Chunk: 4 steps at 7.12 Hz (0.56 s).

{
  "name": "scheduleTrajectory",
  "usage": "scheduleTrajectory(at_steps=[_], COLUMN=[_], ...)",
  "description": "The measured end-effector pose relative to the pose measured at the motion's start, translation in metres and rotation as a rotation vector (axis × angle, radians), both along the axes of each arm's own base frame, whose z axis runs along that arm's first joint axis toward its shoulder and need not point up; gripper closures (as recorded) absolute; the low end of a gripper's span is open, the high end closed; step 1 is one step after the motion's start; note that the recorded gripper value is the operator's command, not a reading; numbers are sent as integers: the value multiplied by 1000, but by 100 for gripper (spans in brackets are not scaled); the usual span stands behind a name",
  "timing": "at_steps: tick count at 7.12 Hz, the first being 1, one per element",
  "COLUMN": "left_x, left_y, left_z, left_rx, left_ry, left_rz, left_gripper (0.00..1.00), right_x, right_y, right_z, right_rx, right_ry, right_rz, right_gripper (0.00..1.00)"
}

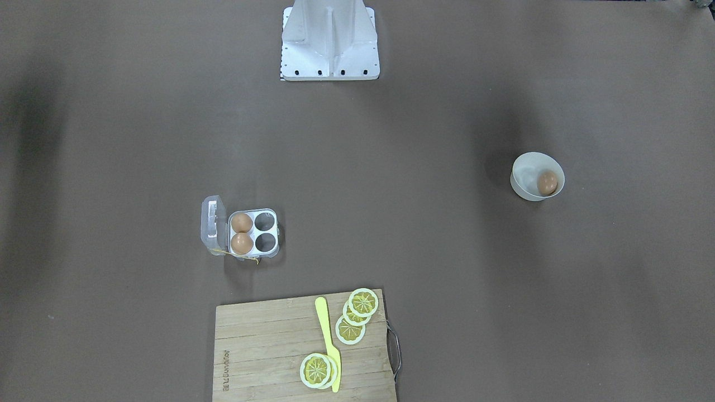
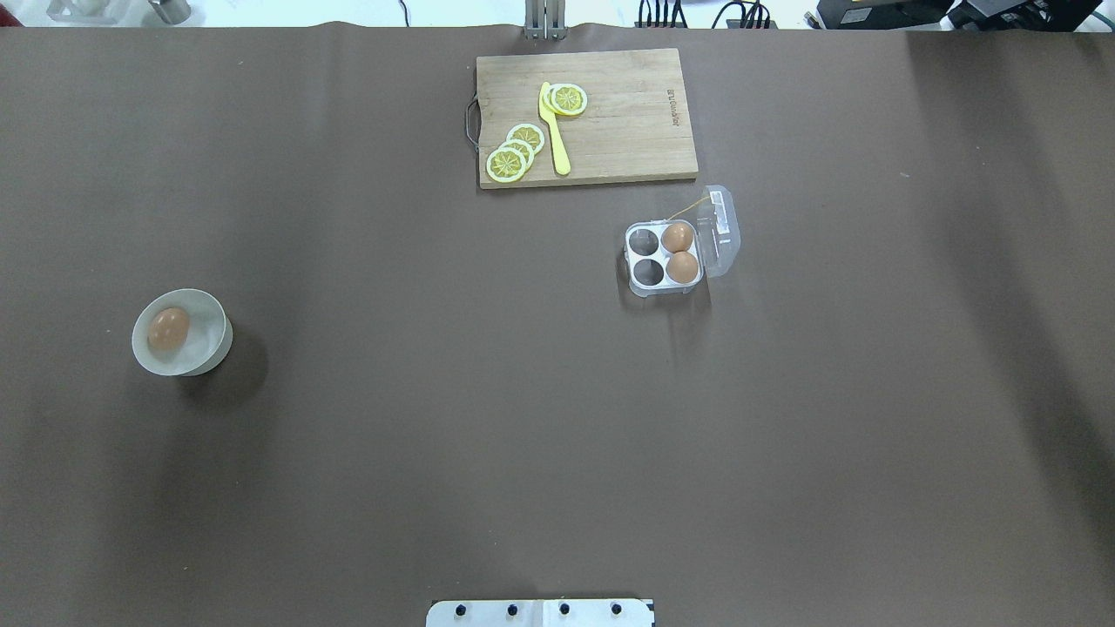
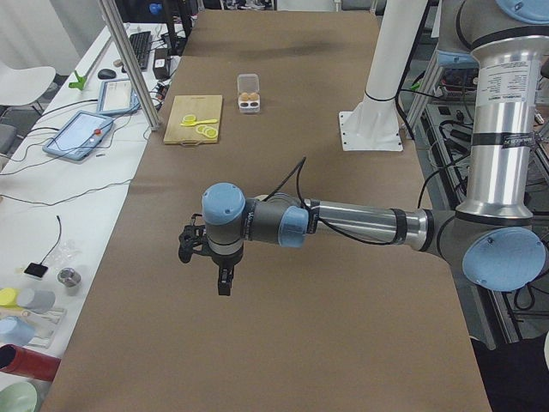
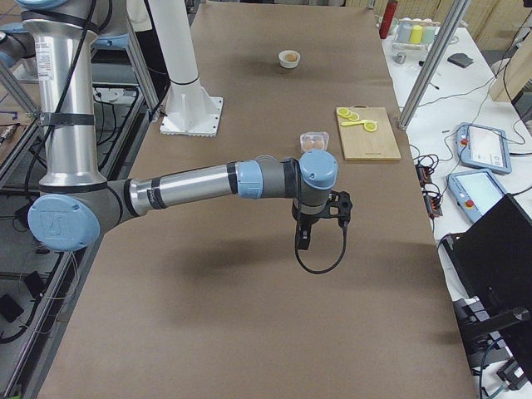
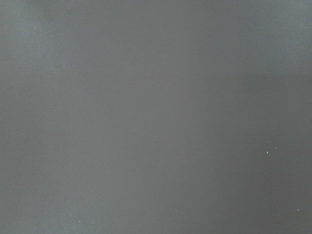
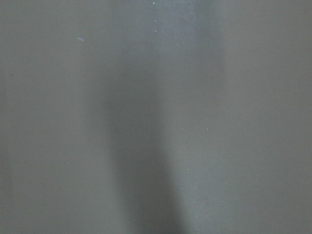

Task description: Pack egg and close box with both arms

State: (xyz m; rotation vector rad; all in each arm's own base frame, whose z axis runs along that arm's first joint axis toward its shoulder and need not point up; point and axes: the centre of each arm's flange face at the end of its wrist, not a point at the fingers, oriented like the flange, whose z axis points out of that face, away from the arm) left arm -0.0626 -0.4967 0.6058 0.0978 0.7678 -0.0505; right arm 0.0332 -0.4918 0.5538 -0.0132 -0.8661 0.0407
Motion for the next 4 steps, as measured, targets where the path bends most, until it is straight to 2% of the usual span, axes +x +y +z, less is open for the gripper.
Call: scheduleTrajectory(at_steps=[4], left_x=[1], left_y=[-1], left_z=[-1], left_rx=[3], left_ry=[-1], left_rz=[2], left_gripper=[2], right_x=[1], right_y=[-2], right_z=[-2], right_rx=[5], right_ry=[0], right_rz=[3], right_gripper=[0])
